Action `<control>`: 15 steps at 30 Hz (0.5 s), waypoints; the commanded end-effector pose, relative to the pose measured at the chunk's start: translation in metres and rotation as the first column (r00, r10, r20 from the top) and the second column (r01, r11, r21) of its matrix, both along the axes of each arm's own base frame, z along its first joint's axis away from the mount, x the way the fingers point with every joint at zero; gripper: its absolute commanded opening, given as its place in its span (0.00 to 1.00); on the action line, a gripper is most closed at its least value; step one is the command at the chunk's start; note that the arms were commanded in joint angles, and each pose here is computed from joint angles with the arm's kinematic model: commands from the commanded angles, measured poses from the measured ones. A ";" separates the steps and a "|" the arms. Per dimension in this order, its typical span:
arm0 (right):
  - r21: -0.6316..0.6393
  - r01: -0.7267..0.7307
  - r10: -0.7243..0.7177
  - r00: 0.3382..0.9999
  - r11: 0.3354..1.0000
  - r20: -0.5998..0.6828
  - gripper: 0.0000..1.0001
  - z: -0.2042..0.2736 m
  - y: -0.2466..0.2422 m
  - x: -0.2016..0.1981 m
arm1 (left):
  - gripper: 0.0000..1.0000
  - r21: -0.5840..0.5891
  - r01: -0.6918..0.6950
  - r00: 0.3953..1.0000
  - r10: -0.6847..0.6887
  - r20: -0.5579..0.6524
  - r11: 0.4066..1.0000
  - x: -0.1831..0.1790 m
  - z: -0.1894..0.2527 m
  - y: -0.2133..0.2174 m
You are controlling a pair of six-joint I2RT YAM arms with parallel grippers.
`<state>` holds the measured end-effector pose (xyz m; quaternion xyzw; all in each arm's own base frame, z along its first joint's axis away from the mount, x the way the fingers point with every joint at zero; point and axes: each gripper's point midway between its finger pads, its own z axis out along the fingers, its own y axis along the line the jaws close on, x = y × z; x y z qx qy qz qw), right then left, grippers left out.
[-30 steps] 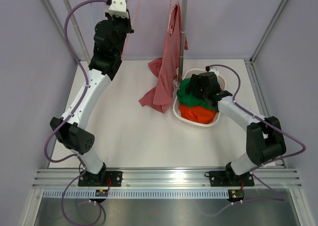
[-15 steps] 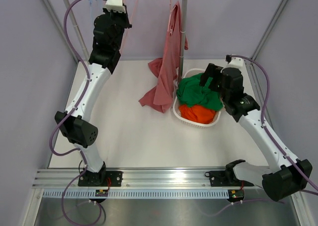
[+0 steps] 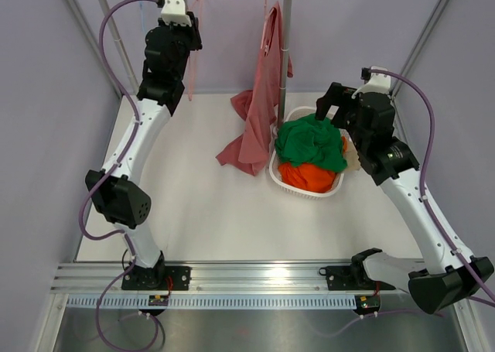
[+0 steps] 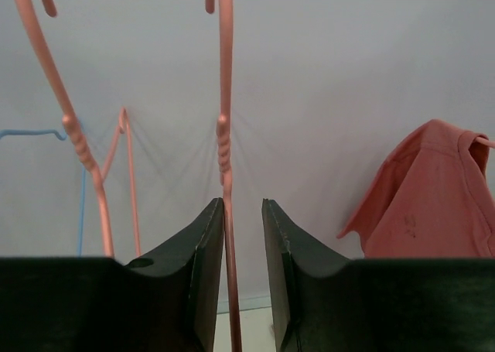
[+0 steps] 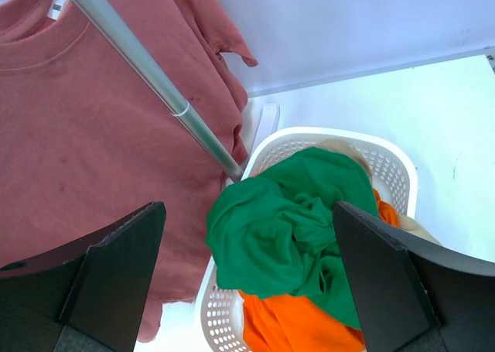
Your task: Remove the t-shirt from the hanger
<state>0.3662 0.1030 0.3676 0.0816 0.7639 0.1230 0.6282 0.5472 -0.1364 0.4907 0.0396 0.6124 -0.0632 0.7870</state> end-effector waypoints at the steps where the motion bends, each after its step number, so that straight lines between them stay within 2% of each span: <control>1: -0.004 -0.027 0.027 0.999 1.000 0.017 1.00 0.012 0.004 -0.001 | 0.32 -0.034 0.036 0.991 -0.031 0.134 0.999 -0.031 0.052 0.002; 5: -0.002 -0.038 0.038 0.999 0.999 0.017 0.99 0.012 0.006 -0.001 | 0.35 -0.041 0.028 0.984 -0.020 0.175 0.999 -0.052 0.075 0.010; 11: 0.000 -0.053 0.053 0.998 0.999 0.020 1.00 0.013 0.009 0.001 | 0.36 -0.051 -0.002 0.963 0.016 0.269 0.999 -0.103 0.117 0.015; 15: -0.020 -0.054 0.055 0.998 0.998 0.044 0.99 0.024 0.010 0.006 | 0.36 -0.045 0.032 0.950 -0.016 0.313 0.999 -0.138 0.136 -0.006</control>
